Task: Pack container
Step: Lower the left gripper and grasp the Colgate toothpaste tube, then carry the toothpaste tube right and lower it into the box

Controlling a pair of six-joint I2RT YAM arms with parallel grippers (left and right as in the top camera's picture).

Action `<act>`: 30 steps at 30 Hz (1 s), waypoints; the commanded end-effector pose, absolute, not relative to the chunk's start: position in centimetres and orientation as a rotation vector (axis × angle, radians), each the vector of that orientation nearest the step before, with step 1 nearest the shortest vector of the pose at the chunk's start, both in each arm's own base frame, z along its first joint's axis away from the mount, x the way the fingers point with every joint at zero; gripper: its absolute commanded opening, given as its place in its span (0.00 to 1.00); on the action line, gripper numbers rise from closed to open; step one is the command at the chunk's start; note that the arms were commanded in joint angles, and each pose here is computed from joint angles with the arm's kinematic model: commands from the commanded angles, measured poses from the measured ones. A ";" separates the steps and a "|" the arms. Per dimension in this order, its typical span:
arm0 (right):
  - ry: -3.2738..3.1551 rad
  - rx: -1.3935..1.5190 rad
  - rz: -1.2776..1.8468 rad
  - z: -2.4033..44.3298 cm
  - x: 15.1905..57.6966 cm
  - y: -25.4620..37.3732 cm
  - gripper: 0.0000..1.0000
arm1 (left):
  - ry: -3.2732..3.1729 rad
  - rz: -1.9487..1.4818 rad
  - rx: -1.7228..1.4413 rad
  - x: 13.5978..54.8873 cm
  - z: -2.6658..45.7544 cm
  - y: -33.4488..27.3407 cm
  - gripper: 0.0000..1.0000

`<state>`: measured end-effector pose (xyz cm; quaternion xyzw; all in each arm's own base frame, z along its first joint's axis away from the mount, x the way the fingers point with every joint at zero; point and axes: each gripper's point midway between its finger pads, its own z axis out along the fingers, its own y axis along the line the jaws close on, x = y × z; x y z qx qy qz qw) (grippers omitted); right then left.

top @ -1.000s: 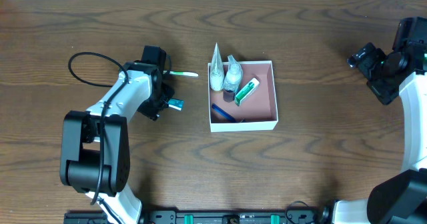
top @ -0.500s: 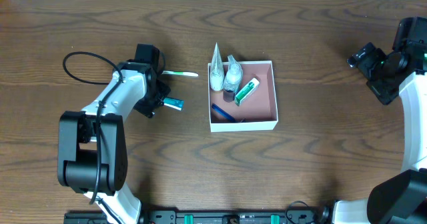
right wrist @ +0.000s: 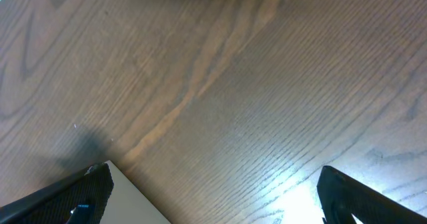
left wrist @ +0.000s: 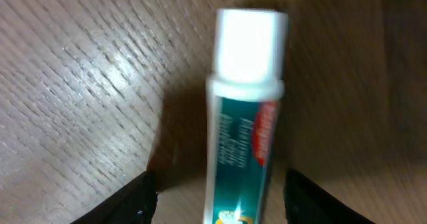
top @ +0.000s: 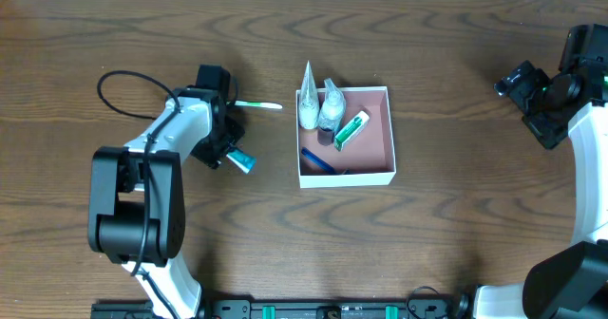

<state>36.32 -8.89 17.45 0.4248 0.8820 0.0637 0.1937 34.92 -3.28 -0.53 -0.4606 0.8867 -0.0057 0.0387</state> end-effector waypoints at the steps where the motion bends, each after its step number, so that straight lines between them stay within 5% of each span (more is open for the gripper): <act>1: 2.461 1.210 0.187 17.6 36.5 -9.0 0.99 | 2.804 0.009 -1.418 33.8 -3.0 -3.5 0.61; 9: 2.461 1.210 0.187 17.6 36.5 -9.0 0.99 | 2.887 -0.010 -1.261 33.7 -3.1 -3.8 0.36; 16: 2.461 1.210 0.187 17.6 36.5 -9.0 0.99 | 2.957 -0.008 -1.100 33.6 -3.0 -3.8 0.25; 30: 2.461 1.210 0.187 17.6 36.5 -9.0 0.99 | 2.949 -0.056 -0.926 34.9 1.8 -3.9 0.21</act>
